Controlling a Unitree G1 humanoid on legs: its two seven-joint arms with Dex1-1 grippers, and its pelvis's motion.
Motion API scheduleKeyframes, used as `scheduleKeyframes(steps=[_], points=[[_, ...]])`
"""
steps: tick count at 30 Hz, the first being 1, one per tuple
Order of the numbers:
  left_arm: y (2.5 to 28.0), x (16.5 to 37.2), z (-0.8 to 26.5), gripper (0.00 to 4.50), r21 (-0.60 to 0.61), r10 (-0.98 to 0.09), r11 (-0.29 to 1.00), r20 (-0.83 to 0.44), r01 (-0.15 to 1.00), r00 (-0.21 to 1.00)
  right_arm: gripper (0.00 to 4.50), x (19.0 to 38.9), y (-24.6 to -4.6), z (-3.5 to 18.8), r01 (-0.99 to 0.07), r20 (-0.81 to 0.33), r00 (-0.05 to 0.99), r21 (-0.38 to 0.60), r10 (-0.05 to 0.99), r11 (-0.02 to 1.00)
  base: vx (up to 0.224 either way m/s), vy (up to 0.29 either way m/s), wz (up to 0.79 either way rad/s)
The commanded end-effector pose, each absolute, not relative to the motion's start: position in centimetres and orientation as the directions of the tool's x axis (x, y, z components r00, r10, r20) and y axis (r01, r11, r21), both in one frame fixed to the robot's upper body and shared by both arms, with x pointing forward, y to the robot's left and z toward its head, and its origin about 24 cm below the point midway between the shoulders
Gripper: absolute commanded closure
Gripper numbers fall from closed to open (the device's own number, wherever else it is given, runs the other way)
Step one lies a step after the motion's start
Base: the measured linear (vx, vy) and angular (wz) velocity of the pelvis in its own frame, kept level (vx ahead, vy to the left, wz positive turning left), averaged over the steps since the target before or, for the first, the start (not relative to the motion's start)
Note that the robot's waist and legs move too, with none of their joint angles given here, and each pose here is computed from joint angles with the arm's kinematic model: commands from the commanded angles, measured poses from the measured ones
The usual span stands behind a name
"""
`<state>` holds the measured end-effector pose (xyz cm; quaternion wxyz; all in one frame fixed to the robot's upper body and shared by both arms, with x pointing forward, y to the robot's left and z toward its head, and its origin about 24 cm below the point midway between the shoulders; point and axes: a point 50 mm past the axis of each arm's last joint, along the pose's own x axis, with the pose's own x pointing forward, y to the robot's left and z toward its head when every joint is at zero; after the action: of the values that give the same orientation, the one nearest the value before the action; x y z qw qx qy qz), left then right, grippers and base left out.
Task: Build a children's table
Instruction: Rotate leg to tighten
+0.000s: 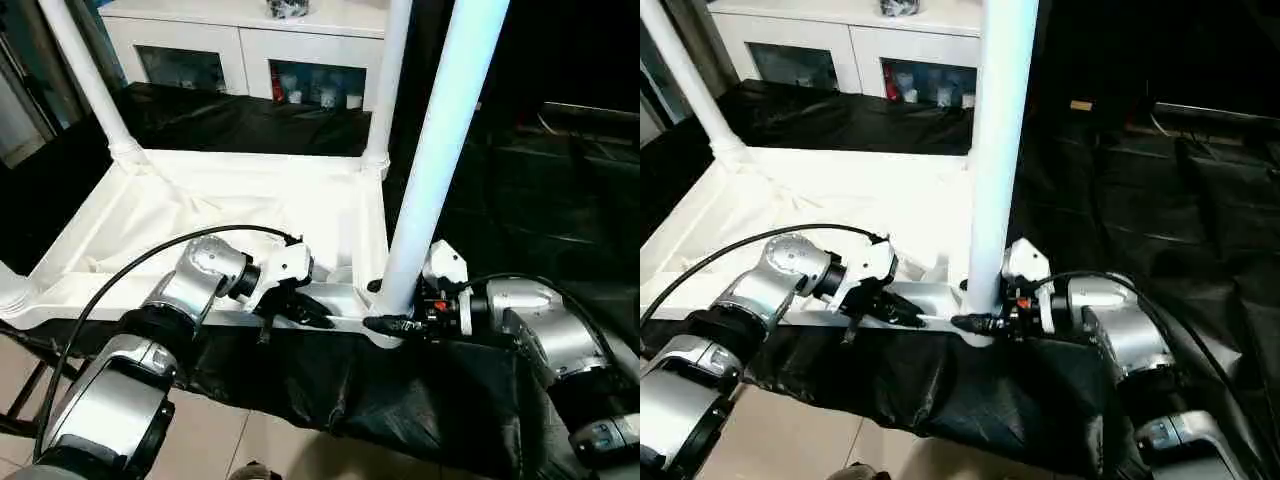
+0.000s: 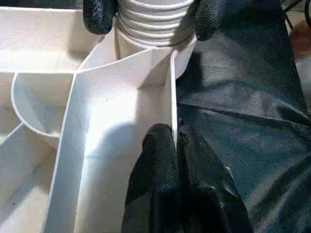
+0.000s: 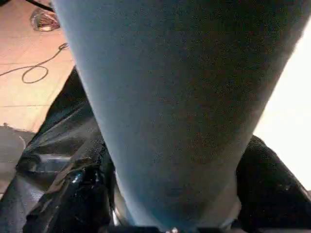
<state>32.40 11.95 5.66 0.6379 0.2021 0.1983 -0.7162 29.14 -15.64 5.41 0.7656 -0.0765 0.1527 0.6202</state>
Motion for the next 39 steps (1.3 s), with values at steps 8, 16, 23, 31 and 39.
scheduleKeyframes(steps=[8, 16, 23, 31, 39], points=[[10.7, 33.7, 5.9, 4.5, -0.009, -0.861, 0.076, -0.505, 0.997, 0.061, 1.76, 30.0, -15.0, 3.9, -0.864, -0.287, 0.447, 0.108, 0.847, 0.492, 0.0, 0.0, 0.0], [7.3, 35.1, 5.8, 4.5, 0.014, -0.827, 0.335, -0.474, 0.942, 0.301, 1.76, 32.7, -12.5, 1.9, -0.497, -0.316, 0.796, 0.143, 0.516, 0.856, 0.0, 0.0, 0.0], [4.9, 35.2, 6.1, 4.5, 0.029, -0.828, 0.394, -0.421, 0.918, 0.369, 1.01, 33.3, -9.2, 2.5, -0.513, -0.238, 0.817, 0.113, 0.525, 0.851, 0.0, 0.0, 0.0], [6.3, 34.8, 6.4, 4.5, 0.088, -0.868, 0.283, -0.399, 0.955, 0.294, 0.6, 33.0, -11.3, 3.5, -0.68, -0.227, 0.71, 0.027, 0.666, 0.733, 0.0, 0.0, 0.0], [8.7, 33.6, 6.1, 4.5, 0.044, -0.899, 0.064, -0.43, 0.997, 0.077, 0.6, 30.8, -14.6, 4.0, -0.905, -0.298, 0.386, 0.062, 0.873, 0.422, 0.0, 0.0, 0.0]])
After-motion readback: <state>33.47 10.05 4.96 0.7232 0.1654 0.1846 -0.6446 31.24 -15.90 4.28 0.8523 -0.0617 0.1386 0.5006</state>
